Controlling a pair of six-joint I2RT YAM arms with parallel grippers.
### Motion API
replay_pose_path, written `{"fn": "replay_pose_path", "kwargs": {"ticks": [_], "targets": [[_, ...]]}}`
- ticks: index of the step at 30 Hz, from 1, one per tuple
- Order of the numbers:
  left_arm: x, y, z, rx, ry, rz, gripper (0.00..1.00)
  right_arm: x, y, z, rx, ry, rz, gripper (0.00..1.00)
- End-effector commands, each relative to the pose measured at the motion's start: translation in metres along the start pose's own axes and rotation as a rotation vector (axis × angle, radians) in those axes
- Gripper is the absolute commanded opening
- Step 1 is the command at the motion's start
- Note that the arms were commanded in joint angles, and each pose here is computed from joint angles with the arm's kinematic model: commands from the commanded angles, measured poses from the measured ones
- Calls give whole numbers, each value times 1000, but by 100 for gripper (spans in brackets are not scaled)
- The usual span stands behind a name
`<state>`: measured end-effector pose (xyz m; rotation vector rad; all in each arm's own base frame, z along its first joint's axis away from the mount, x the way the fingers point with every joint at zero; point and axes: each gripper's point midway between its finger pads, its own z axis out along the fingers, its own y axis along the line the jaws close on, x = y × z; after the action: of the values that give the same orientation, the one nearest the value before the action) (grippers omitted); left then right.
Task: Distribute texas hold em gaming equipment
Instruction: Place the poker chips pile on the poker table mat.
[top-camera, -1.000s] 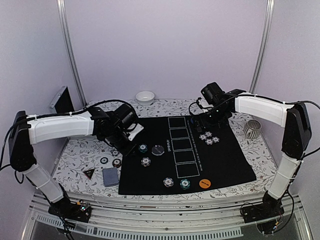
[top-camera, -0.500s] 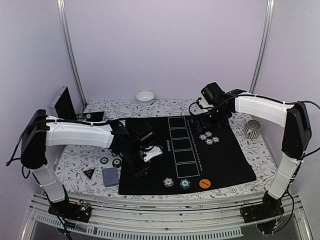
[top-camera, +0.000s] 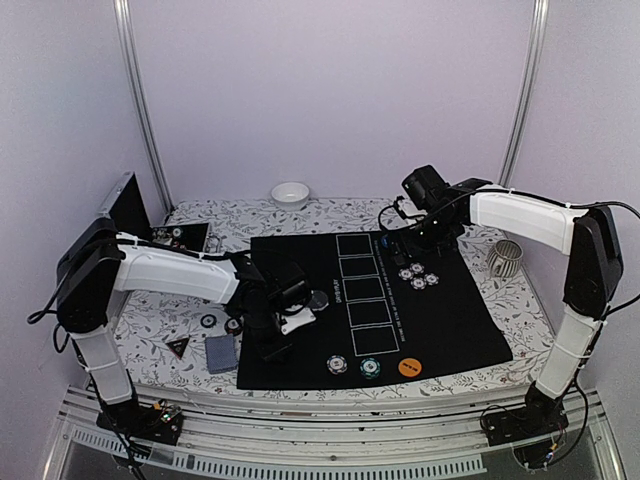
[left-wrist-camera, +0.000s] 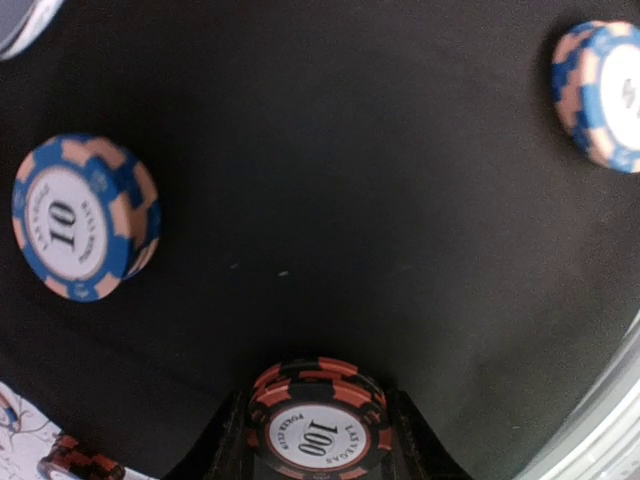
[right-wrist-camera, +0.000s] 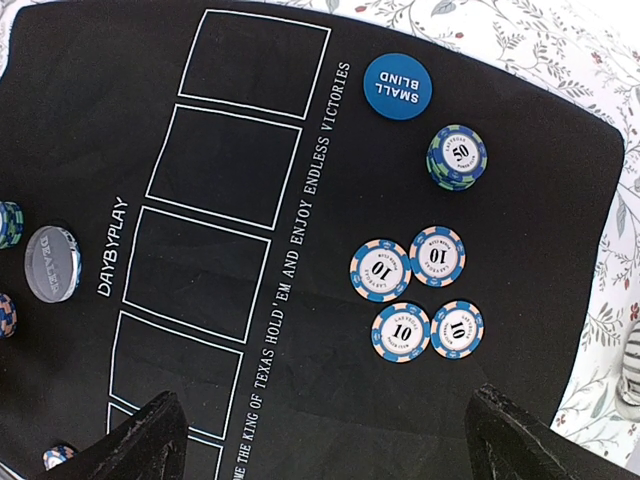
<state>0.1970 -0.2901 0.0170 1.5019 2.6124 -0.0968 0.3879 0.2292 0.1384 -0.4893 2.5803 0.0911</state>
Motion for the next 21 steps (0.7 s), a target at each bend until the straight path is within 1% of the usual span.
{"fn": "replay_pose_path", "kwargs": {"ticks": [1, 5, 6, 10, 12, 16, 18, 21], "targets": [[1, 16, 4, -35, -3, -48, 0, 2, -2, 2, 21, 11, 9, 99], [4, 25, 6, -54, 2, -79, 0, 4, -3, 2, 25, 17, 7, 99], [4, 26, 5, -57, 1, -81, 3, 4, -3, 2, 26, 16, 6, 99], [6, 29, 5, -73, 5, -83, 31, 2, -4, 0, 27, 12, 6, 99], [6, 30, 5, -76, 3, -81, 43, 2, -4, -1, 27, 11, 7, 99], [1, 29, -4, -70, -26, -74, 56, 1, -5, -2, 34, 9, 7, 99], [-4, 27, -12, -58, -51, -69, 61, 0, -5, -4, 36, 7, 6, 99], [-11, 23, -26, -35, -89, -58, 64, -1, -6, -6, 38, 4, 6, 99]]}}
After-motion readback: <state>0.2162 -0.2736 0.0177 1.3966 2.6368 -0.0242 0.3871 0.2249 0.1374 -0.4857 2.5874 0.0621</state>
